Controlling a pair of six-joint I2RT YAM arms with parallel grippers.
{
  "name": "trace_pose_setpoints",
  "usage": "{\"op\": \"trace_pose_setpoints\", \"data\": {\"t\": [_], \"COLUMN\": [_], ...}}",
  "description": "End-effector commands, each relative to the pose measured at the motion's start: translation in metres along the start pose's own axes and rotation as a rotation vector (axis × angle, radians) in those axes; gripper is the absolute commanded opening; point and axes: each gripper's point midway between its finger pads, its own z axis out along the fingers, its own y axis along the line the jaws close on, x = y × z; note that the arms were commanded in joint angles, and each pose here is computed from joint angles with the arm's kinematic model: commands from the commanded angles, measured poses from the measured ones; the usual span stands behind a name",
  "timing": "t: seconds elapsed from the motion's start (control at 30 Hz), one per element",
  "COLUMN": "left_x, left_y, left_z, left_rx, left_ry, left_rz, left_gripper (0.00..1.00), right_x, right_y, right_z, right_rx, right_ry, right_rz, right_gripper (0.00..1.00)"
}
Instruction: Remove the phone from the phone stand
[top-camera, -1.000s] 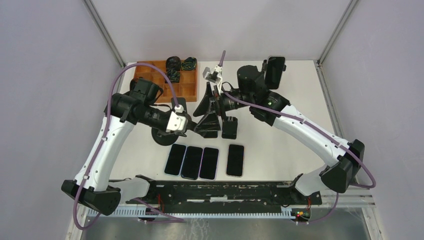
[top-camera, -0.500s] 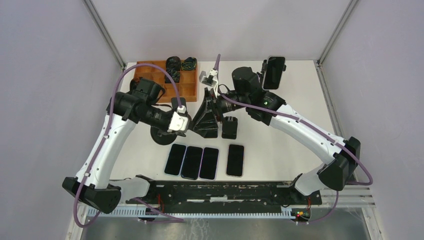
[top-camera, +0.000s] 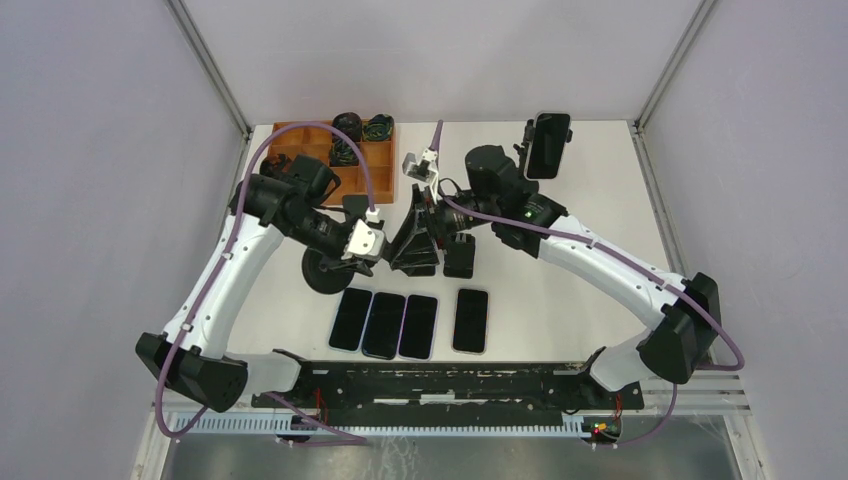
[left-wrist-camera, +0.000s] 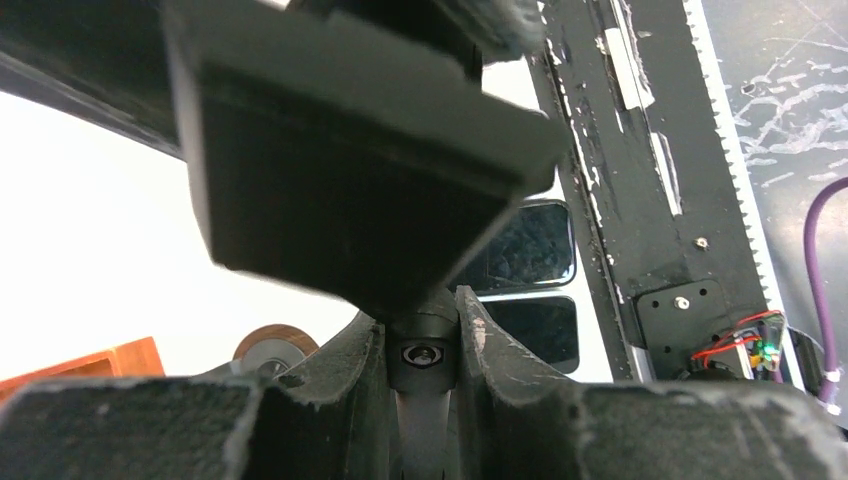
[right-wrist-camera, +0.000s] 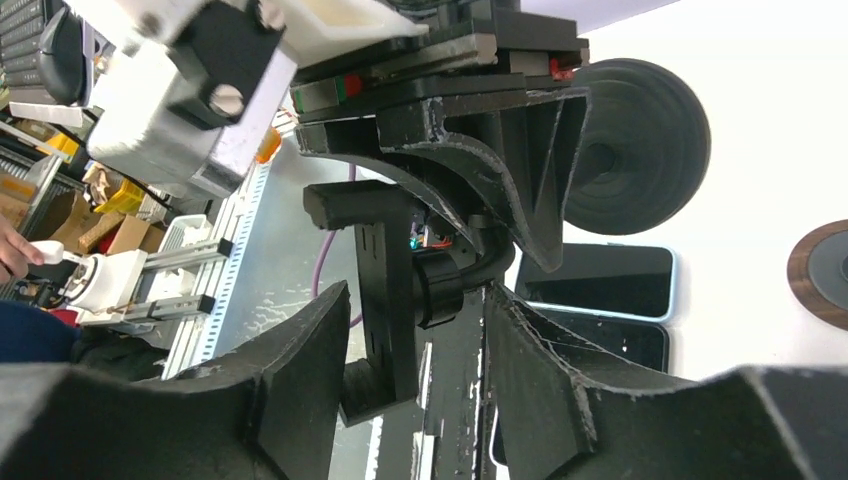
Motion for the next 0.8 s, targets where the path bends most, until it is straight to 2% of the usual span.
{"op": "trace_pose_setpoints", "data": {"t": [0.0, 0.1, 0.23, 0.43, 0.47, 0.5, 0.53, 0.6, 0.63, 0.73, 0.77], "left_x": [-0.027, -0.027, -0.024, -0.021, -0.021, -0.021, -0.021, -0.024, -0.027, -0.031, -0.032], "left_y": [0.017, 0.015, 0.007, 0.01, 0.012, 0.014, 0.018, 0.027, 0.032, 0.045, 0.049], "left_z": [-0.005, -0.004, 0.002, 0.004, 0.004, 0.004, 0.003, 0.0, -0.002, -0.013, -0.017], "left_rx": [-0.061, -0.055, -0.038, -0.04, -0.047, -0.059, -0.075, -0.118, -0.142, -0.209, -0.229], "left_ry": [-0.092, -0.097, -0.098, -0.083, -0.08, -0.079, -0.078, -0.08, -0.082, -0.061, -0.045], "left_rz": [0.11, 0.11, 0.122, 0.089, 0.081, 0.065, 0.064, 0.041, 0.029, 0.01, 0.006], "left_gripper": [0.02, 0.02, 0.02, 0.03, 0.07, 0.19, 0.25, 0.55, 0.6, 0.77, 0.86], "right_x": [0.001, 0.007, 0.012, 0.001, -0.002, -0.004, -0.007, -0.014, -0.018, -0.034, -0.038], "right_y": [0.013, 0.01, 0.004, 0.004, 0.005, 0.005, 0.004, 0.001, 0.0, -0.006, -0.008], "right_z": [0.007, 0.012, 0.015, 0.016, 0.015, 0.015, 0.014, 0.012, 0.01, 0.0, -0.003], "right_rx": [-0.051, -0.047, -0.03, -0.015, -0.012, -0.008, 0.001, 0.025, 0.036, 0.066, 0.071], "right_ry": [0.006, 0.03, 0.04, 0.008, 0.005, 0.001, -0.002, -0.014, -0.025, -0.078, -0.098], "right_rz": [-0.033, -0.026, -0.012, -0.019, -0.023, -0.026, -0.03, -0.028, -0.025, 0.003, 0.017], "right_gripper": [0.6, 0.62, 0.47, 0.33, 0.29, 0.24, 0.19, 0.08, 0.02, 0.0, 0.0]}}
